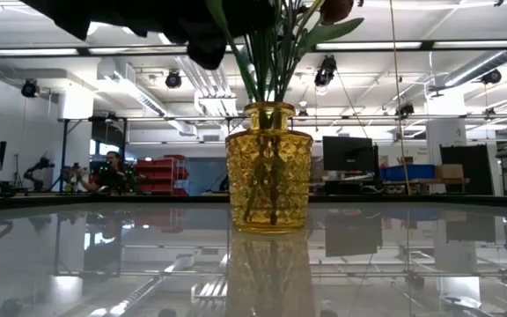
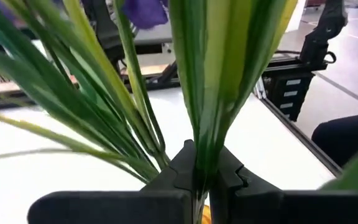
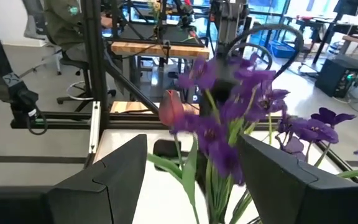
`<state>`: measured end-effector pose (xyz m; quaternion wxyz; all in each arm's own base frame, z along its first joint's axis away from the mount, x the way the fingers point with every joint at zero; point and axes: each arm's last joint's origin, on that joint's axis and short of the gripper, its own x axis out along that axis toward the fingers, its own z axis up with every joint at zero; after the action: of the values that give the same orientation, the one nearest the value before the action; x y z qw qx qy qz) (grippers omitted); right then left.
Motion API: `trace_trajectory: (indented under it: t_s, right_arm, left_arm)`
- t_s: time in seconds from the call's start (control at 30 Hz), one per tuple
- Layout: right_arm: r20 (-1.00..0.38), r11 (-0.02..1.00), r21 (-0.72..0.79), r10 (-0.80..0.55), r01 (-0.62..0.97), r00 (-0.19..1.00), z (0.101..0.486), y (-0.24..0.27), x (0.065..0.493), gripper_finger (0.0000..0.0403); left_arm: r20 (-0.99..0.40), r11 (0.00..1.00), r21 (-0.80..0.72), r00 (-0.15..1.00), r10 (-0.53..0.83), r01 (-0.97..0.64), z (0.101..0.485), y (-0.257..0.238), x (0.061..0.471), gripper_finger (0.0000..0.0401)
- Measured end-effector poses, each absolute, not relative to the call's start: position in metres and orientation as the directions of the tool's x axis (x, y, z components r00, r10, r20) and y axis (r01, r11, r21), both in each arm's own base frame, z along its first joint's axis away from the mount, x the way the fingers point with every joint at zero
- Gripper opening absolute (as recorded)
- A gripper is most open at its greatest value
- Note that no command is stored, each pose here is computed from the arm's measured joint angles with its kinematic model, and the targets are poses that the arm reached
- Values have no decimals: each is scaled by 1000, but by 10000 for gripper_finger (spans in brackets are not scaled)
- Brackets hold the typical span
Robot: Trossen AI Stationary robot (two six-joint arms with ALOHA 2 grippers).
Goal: Sort flowers into vase by color
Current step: Put the purple flowers into the yellow vase
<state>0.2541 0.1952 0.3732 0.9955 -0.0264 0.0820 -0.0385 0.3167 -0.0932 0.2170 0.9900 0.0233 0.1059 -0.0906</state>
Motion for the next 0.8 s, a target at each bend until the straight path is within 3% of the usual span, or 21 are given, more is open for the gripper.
trace_trajectory:
  t_s: [0.23,0.6,0.8]
  right_arm:
    - [-183,995,-46,-98,92,978,371,191,256,242]
    - [-244,992,-42,-125,118,962,363,186,257,242]
    - [-245,991,-45,-132,124,961,365,182,257,242]
  left_arm:
    - [-240,992,9,963,-123,129,209,-90,320,27]
    - [-379,997,-20,922,-79,77,214,-79,306,170]
    - [-428,995,-70,899,-93,70,222,-76,295,221]
